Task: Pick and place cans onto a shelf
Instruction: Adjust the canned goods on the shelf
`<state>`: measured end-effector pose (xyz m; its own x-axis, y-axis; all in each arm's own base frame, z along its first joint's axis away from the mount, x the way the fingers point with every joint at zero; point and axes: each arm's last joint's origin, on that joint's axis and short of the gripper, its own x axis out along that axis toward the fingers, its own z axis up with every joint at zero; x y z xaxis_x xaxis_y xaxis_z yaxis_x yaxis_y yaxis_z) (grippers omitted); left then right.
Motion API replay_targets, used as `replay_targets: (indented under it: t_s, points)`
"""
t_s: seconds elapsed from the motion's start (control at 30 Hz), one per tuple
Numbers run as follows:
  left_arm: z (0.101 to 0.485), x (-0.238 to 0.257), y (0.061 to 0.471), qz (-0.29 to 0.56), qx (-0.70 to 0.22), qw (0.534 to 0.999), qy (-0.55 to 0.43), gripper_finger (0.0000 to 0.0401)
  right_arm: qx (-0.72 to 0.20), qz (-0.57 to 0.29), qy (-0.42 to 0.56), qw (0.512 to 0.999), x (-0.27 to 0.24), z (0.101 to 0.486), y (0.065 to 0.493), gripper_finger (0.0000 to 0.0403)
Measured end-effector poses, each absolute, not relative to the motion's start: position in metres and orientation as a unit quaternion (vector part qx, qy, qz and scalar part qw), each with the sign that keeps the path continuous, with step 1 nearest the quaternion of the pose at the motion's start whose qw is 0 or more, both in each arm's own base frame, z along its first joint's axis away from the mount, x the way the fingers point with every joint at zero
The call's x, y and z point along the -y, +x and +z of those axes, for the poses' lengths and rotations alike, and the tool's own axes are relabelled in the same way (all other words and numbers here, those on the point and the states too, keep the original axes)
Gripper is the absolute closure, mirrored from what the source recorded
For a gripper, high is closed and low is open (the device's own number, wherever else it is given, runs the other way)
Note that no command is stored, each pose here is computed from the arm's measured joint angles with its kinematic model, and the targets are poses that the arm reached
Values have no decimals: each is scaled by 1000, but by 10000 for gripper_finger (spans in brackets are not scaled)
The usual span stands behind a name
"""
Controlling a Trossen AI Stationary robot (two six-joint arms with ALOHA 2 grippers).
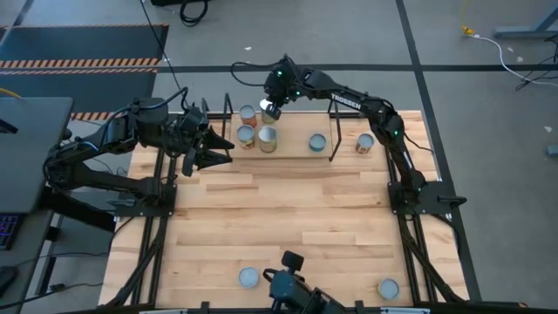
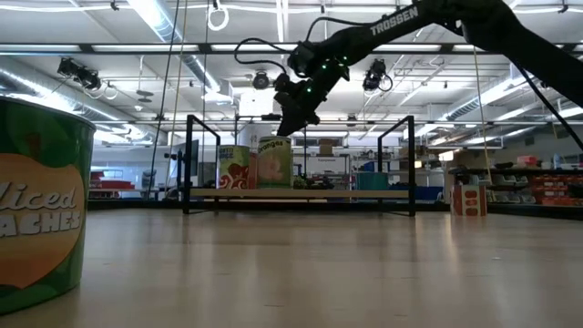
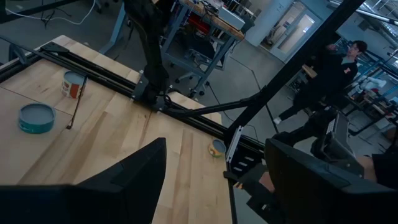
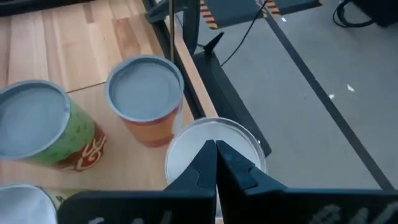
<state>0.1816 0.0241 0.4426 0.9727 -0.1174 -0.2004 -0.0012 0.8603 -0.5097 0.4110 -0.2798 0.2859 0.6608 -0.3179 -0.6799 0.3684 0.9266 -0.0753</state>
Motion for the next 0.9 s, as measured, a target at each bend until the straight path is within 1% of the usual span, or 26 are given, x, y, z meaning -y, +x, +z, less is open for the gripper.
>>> replay_targets:
  t_s: [0.33, 0.63, 0.9]
  points:
    - [443, -24, 182, -30, -113, 958, -263, 126, -390, -191, 46, 900, 280, 258, 409, 400]
    - [443, -24, 182, -30, -113, 958, -263, 126, -392, -161, 61, 904, 264, 258, 416, 400]
    - [443, -24, 182, -30, -113, 958, -263, 126, -399, -178, 63, 897, 263, 257, 417, 400]
